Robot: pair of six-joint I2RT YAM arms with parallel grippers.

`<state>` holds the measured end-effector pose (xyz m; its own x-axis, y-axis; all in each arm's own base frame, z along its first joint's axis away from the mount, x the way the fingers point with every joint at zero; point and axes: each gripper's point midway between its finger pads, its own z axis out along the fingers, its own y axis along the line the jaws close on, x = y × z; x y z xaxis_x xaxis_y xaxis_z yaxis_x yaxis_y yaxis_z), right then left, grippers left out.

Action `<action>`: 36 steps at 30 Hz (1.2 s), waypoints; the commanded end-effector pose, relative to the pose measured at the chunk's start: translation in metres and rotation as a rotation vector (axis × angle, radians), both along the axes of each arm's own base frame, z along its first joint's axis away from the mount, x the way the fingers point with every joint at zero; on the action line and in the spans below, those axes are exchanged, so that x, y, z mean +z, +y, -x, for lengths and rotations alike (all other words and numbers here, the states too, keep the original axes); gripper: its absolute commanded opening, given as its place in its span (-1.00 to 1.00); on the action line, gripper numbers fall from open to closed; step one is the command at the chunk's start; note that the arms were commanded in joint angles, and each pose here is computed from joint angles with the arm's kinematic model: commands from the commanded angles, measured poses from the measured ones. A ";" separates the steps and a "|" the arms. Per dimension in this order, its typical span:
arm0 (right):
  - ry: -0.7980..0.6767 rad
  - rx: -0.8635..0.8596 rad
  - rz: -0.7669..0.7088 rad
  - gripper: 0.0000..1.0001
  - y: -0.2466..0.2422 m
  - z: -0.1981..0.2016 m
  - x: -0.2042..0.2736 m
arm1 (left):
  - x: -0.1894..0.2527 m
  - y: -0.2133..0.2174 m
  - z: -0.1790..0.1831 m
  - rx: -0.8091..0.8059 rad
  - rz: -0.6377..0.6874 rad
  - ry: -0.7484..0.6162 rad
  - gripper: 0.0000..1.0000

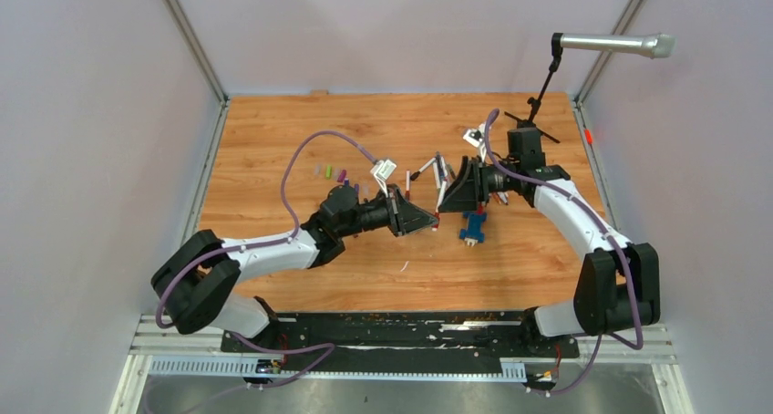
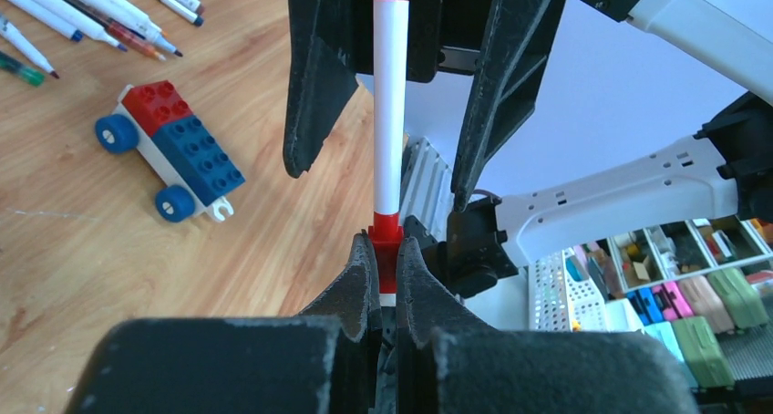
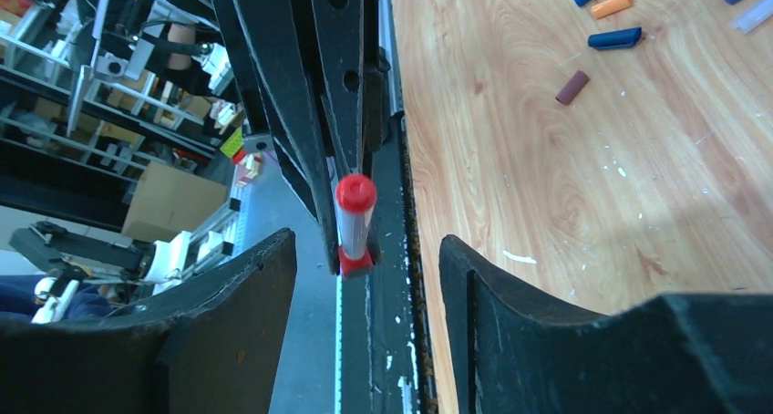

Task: Open the pen caps
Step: Pick up the pen from the center of the board.

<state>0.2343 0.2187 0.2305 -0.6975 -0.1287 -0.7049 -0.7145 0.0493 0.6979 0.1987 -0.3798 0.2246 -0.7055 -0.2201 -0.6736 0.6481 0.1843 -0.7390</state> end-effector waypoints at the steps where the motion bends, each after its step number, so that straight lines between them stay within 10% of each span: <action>1: 0.008 0.024 -0.039 0.15 0.005 0.002 0.015 | 0.033 -0.010 0.004 -0.028 0.097 -0.053 -1.00; 9: 0.033 0.027 -0.052 -1.00 0.008 -0.005 0.025 | 0.028 -0.016 0.009 -0.053 0.082 -0.049 -1.00; 36: -0.191 -0.216 0.007 -1.00 0.004 -0.138 0.092 | -0.116 -0.001 0.121 -0.447 -0.304 0.205 -1.00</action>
<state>0.3076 0.2335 0.2672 -0.8074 -0.1066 -0.5802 -0.5896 0.1106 0.8001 0.2487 -0.3867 0.2354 -0.5966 -0.3746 -0.7098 0.6634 0.2676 -0.6988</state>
